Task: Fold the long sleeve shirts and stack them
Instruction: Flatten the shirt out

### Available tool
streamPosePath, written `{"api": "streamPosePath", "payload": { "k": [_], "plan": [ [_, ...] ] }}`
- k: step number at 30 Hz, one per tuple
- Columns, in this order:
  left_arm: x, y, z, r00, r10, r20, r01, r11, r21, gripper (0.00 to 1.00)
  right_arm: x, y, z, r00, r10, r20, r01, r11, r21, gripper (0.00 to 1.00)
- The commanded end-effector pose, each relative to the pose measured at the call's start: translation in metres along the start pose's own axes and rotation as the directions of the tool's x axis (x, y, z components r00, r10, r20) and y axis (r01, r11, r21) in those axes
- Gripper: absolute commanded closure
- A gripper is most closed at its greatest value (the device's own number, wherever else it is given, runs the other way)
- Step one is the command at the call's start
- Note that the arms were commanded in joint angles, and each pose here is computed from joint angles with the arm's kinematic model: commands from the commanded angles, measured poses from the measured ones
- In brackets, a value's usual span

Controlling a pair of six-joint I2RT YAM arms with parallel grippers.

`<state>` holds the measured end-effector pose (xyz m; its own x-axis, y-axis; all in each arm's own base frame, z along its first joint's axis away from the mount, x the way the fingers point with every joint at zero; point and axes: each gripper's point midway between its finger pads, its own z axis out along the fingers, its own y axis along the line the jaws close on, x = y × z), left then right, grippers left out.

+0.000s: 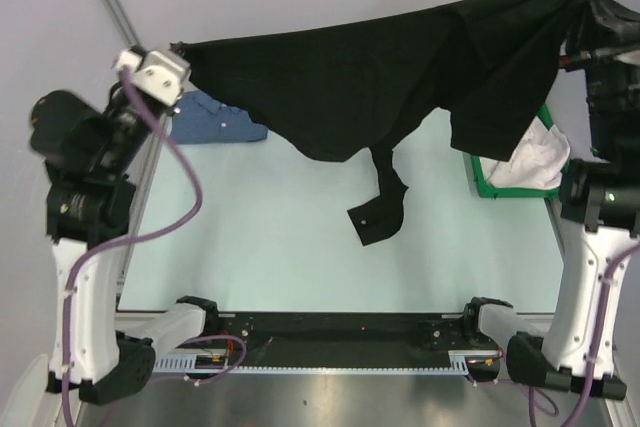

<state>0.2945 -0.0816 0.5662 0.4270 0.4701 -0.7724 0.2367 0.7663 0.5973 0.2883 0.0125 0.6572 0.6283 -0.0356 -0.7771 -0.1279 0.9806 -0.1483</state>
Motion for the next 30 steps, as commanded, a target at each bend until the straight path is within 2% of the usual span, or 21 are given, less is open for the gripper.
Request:
{"api": "streamPosePath", "payload": {
  "k": [1,4,6,8,9,10,12,14,16,18,20,21,22,23,24,25,26,29,30],
  "plan": [
    [-0.083,0.054,-0.059,0.985,0.012,0.172,0.024,0.979,-0.202,1.00,-0.161,-0.023,-0.046,0.905,-0.263,0.335,0.178,0.948,0.263,1.00],
    [-0.108,0.071,-0.071,0.976,0.008,0.219,0.050,0.965,-0.257,1.00,-0.191,-0.021,-0.052,0.875,-0.315,0.368,0.218,0.934,0.283,1.00],
    [-0.099,0.072,-0.064,0.983,-0.010,0.183,0.057,0.965,-0.255,1.00,-0.177,-0.019,-0.042,0.888,-0.328,0.324,0.255,0.935,0.247,1.00],
    [-0.075,0.071,-0.044,0.993,-0.038,0.108,0.065,0.966,-0.252,1.00,-0.151,-0.017,-0.032,0.914,-0.306,0.265,0.258,0.945,0.201,1.00],
    [-0.061,0.065,-0.035,0.996,-0.051,0.067,0.065,0.971,-0.231,1.00,-0.131,-0.010,-0.025,0.925,-0.304,0.227,0.280,0.951,0.132,1.00],
    [-0.038,0.057,-0.023,0.998,-0.067,0.016,0.069,0.974,-0.217,1.00,-0.096,-0.010,-0.015,0.945,-0.284,0.164,0.273,0.958,0.084,1.00],
    [-0.019,0.055,-0.007,0.997,-0.076,-0.005,0.073,0.969,-0.234,1.00,-0.063,-0.003,-0.005,0.960,-0.253,0.120,0.254,0.967,0.010,1.00],
    [0.014,0.050,0.016,0.993,-0.104,-0.059,0.086,0.964,-0.251,1.00,-0.010,-0.009,0.015,0.976,-0.214,0.035,0.215,0.976,-0.023,1.00],
    [0.022,0.056,0.035,0.990,-0.135,-0.041,0.118,0.951,-0.287,1.00,0.037,-0.011,0.040,0.984,-0.179,-0.024,0.178,0.983,-0.040,1.00],
    [0.040,0.067,0.061,0.985,-0.164,-0.052,0.136,0.926,-0.352,1.00,0.044,-0.011,0.059,0.985,-0.171,-0.005,0.171,0.985,-0.022,1.00],
    [0.037,0.084,0.072,0.984,-0.175,-0.021,0.151,0.897,-0.416,1.00,0.073,-0.007,0.087,0.989,-0.142,-0.030,0.141,0.990,-0.020,1.00],
    [0.045,0.086,0.089,0.983,-0.181,-0.018,0.156,0.892,-0.424,1.00,0.053,-0.007,0.098,0.988,-0.151,0.020,0.151,0.989,-0.002,1.00],
    [0.022,0.102,0.088,0.985,-0.169,0.038,0.168,0.876,-0.451,1.00,0.041,-0.007,0.105,0.986,-0.157,0.053,0.156,0.988,0.018,1.00],
    [0.014,0.109,0.089,0.985,-0.163,0.059,0.171,0.868,-0.465,1.00,0.051,-0.017,0.116,0.986,-0.158,0.046,0.155,0.986,0.064,1.00],
    [0.013,0.114,0.095,0.985,-0.157,0.067,0.170,0.862,-0.478,1.00,0.012,-0.023,0.118,0.977,-0.175,0.124,0.163,0.982,0.100,1.00],
    [-0.010,0.128,0.086,0.984,-0.134,0.118,0.175,0.847,-0.502,1.00,0.000,-0.027,0.119,0.972,-0.186,0.147,0.168,0.978,0.126,1.00],
    [-0.017,0.133,0.083,0.983,-0.126,0.134,0.178,0.840,-0.512,1.00,-0.010,-0.035,0.119,0.967,-0.192,0.167,0.164,0.972,0.170,1.00],
    [-0.040,0.132,0.064,0.976,-0.096,0.196,0.182,0.855,-0.486,1.00,-0.051,-0.033,0.103,0.952,-0.200,0.231,0.161,0.971,0.177,1.00],
    [-0.047,0.127,0.058,0.972,-0.087,0.218,0.181,0.867,-0.464,1.00,-0.079,-0.029,0.086,0.941,-0.209,0.265,0.167,0.971,0.173,1.00]
  ]
}}
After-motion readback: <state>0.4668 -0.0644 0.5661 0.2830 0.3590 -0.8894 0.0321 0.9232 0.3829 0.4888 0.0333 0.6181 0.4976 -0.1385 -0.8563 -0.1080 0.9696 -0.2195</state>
